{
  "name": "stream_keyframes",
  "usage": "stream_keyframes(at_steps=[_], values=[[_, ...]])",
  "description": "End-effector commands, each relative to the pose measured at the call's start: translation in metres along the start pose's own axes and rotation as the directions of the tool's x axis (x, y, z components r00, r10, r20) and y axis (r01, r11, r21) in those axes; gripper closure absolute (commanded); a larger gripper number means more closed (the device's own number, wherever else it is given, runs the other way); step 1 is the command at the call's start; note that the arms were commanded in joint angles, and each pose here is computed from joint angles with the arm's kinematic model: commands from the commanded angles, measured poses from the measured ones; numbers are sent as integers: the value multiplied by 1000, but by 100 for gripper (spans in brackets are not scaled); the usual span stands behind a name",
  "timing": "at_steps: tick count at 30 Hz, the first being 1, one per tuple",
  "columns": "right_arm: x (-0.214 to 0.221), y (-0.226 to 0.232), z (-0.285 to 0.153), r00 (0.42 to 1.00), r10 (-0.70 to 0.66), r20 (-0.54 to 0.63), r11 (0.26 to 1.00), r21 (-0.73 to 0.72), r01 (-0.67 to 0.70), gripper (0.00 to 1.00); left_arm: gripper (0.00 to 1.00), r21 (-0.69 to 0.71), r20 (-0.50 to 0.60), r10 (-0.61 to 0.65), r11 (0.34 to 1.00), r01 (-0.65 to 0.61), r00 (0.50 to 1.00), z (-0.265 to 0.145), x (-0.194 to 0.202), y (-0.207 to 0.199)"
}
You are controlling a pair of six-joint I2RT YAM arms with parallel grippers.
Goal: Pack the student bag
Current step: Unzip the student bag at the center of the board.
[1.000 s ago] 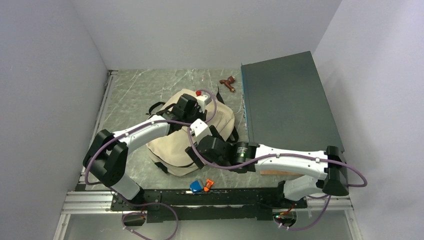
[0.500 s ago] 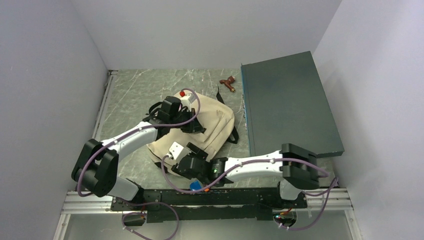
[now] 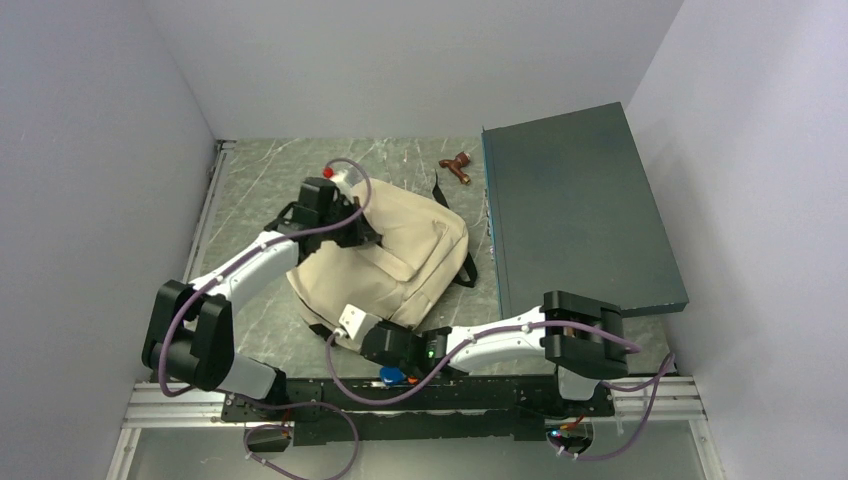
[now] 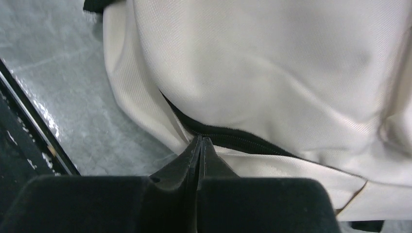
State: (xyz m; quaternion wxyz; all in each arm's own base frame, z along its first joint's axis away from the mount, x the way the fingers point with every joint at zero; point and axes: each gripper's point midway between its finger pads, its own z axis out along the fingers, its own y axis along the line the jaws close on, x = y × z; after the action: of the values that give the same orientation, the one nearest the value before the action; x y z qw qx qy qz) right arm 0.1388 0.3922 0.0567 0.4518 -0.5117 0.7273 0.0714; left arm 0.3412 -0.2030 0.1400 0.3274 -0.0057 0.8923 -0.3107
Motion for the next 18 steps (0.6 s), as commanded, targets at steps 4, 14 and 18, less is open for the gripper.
stream_keyframes(at_steps=[4,14,18], values=[[37,32,-3,999,4,-37,998,-60,-6,100,100,-226,198,-17,972,63,980,-16,-90,66],[-1,23,-17,996,91,27,995,-48,-89,93,100,-277,60,10,961,7,998,-13,-108,97],[-49,7,-36,985,164,58,986,-50,-162,57,60,-237,81,6,971,13,997,-40,-105,76]])
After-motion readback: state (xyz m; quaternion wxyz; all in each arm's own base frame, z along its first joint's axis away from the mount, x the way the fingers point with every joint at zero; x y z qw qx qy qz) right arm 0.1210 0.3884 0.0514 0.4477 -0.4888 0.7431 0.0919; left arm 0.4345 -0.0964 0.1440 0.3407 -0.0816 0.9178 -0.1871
